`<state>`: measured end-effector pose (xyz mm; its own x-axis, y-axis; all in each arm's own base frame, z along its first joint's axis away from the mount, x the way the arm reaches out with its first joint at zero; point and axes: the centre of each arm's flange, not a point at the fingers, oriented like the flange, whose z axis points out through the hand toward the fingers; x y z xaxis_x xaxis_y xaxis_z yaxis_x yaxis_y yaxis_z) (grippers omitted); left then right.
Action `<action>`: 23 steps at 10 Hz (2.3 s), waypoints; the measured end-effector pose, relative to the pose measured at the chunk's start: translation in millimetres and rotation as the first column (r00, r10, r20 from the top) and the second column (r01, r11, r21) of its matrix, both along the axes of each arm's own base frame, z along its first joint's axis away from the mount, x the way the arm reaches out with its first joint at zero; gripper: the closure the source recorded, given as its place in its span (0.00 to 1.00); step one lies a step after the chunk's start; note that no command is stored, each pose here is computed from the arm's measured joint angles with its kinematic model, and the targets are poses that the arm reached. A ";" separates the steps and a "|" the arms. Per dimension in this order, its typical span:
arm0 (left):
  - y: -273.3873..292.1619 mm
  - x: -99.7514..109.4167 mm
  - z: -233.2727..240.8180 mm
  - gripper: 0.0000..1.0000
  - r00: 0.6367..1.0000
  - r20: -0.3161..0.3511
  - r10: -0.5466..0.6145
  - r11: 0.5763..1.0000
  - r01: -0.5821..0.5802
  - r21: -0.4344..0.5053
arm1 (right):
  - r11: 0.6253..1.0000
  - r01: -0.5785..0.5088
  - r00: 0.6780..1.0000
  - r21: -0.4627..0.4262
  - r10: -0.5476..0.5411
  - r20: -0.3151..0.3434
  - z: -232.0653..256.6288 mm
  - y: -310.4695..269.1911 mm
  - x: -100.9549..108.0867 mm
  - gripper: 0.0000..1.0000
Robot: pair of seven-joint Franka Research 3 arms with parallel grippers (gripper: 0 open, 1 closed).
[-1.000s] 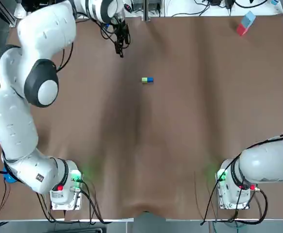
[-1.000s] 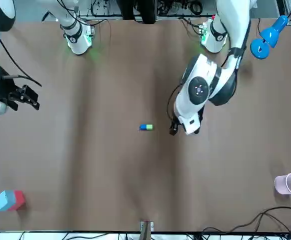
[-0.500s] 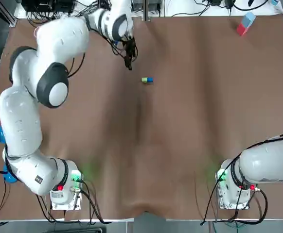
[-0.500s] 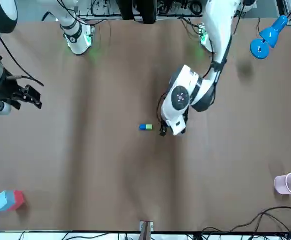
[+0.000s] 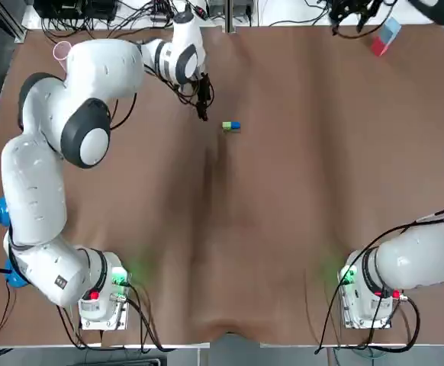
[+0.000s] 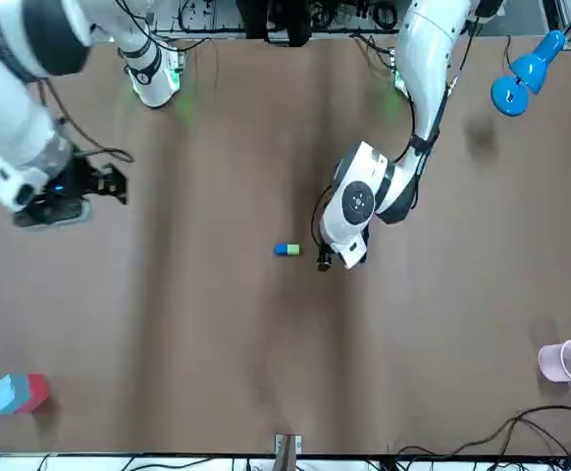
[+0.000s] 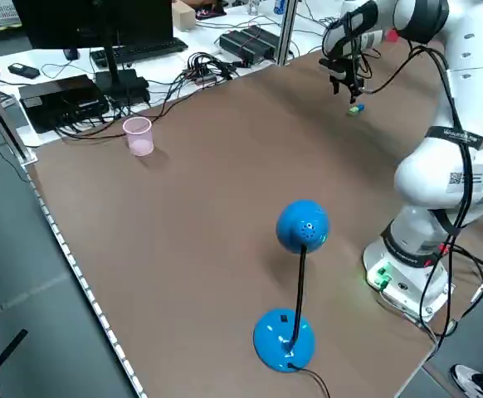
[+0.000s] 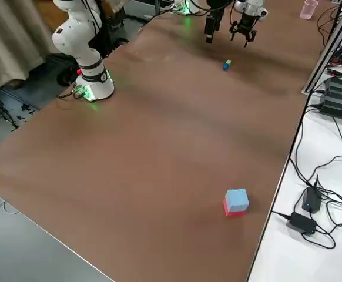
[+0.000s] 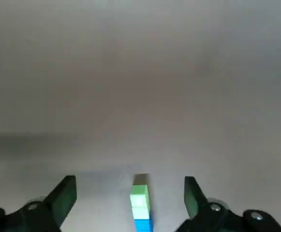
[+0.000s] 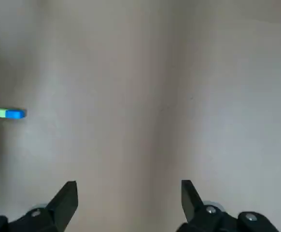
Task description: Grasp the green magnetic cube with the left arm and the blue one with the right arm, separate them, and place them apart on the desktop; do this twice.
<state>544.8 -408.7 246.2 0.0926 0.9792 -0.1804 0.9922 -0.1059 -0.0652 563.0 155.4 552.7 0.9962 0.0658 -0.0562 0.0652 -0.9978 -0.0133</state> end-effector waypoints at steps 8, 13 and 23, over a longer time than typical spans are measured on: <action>-52.7 -35.0 -51.1 0.05 0.995 0.084 0.054 0.996 -0.047 -0.079 | 0.887 0.461 0.887 -0.035 -0.462 -0.020 -121.9 83.8 16.7 0.00; -56.4 -35.5 -57.6 0.11 0.995 0.074 0.061 0.995 -0.055 -0.083 | 0.668 0.744 0.666 -0.024 -0.744 -0.055 -184.7 139.7 -5.1 0.00; -52.3 -35.4 -72.8 0.37 0.996 0.061 0.062 0.996 -0.057 -0.067 | 0.065 0.994 0.056 -0.091 -0.994 -0.098 -296.5 261.3 -7.9 0.01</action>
